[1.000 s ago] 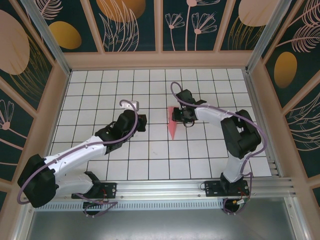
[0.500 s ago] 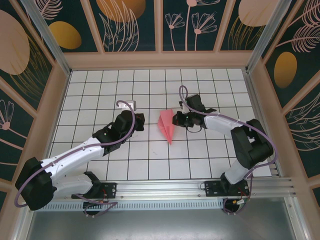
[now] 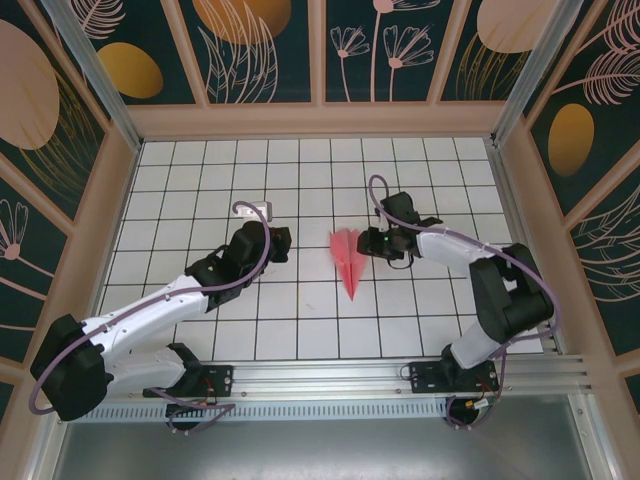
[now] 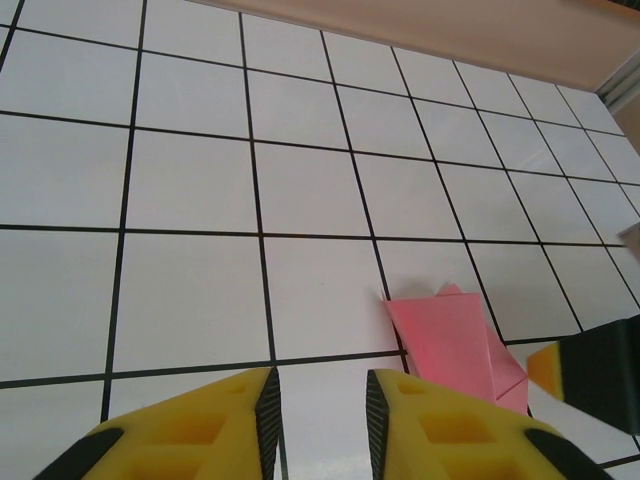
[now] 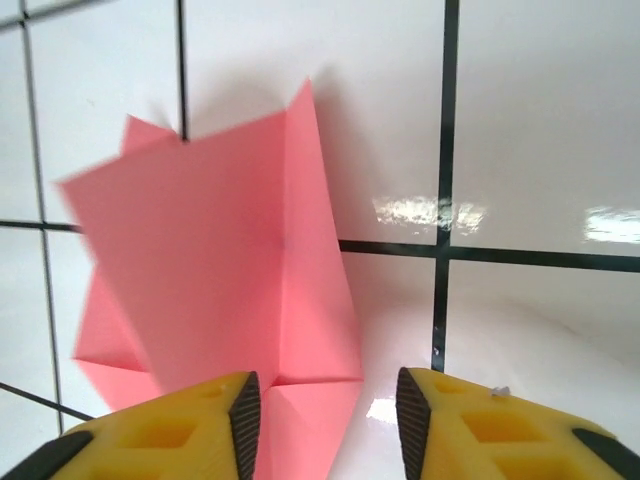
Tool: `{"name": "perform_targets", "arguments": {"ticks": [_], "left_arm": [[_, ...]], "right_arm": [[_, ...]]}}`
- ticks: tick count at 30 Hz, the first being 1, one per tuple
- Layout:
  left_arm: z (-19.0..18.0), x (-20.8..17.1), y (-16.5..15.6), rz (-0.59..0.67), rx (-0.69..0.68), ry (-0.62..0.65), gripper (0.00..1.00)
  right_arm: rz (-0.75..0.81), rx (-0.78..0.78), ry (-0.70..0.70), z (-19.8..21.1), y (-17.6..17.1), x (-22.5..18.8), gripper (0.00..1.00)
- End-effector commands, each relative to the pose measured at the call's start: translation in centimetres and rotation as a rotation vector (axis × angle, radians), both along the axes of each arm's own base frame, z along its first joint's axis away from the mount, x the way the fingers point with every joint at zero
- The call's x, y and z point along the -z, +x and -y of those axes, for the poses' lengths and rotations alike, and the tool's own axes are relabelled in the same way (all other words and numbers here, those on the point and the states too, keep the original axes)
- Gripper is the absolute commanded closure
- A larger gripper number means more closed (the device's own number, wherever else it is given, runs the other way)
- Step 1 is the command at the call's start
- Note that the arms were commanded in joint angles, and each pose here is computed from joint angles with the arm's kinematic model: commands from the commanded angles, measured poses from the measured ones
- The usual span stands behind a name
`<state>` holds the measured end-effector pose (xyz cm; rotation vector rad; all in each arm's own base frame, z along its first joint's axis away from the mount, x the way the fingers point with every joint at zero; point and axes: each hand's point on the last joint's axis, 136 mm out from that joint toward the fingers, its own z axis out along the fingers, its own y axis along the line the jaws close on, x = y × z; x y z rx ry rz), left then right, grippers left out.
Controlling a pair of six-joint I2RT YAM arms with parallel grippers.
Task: Fold a paper plane with a square sheet of paper (fold left side to right side)
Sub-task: Pick up the paper plane at the center of the table.
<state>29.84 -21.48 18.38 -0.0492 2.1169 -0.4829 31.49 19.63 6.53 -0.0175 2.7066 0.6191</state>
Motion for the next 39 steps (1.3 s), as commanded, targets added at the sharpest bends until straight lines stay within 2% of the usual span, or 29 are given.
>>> {"name": "perform_targets", "arguments": {"ticks": [1,5,9,18,28,36,39], "left_arm": [[-0.5,-0.7,0.2,0.039,-0.026,-0.013,0.66],[-0.6,-0.8,0.2,0.047,-0.028,-0.020,0.64],[-0.5,-0.8,0.2,0.047,-0.025,-0.018,0.64],[-0.9,-1.0,0.0,0.054,-0.029,-0.020,0.63],[-0.9,-1.2,0.0,0.057,-0.029,-0.015,0.63],[-1.0,-1.2,0.0,0.055,-0.031,-0.006,0.63],[-1.1,-1.3,0.0,0.060,-0.035,-0.007,0.63]], "right_arm": [[0.032,-0.017,-0.088,0.1,-1.3,-2.2,0.51],[0.008,-0.071,-0.066,-3.0,-3.6,-1.9,0.43],[-0.005,-0.083,-0.112,-4.6,-4.6,-0.6,0.34],[-0.028,-0.089,-0.229,-4.4,-4.5,1.0,0.35],[-0.070,-0.111,-0.267,-5.1,-4.8,3.3,0.55],[-0.044,-0.106,-0.311,-5.1,-3.6,3.1,0.83],[-0.024,-0.105,-0.330,-5.1,-2.6,2.2,0.90]]}}
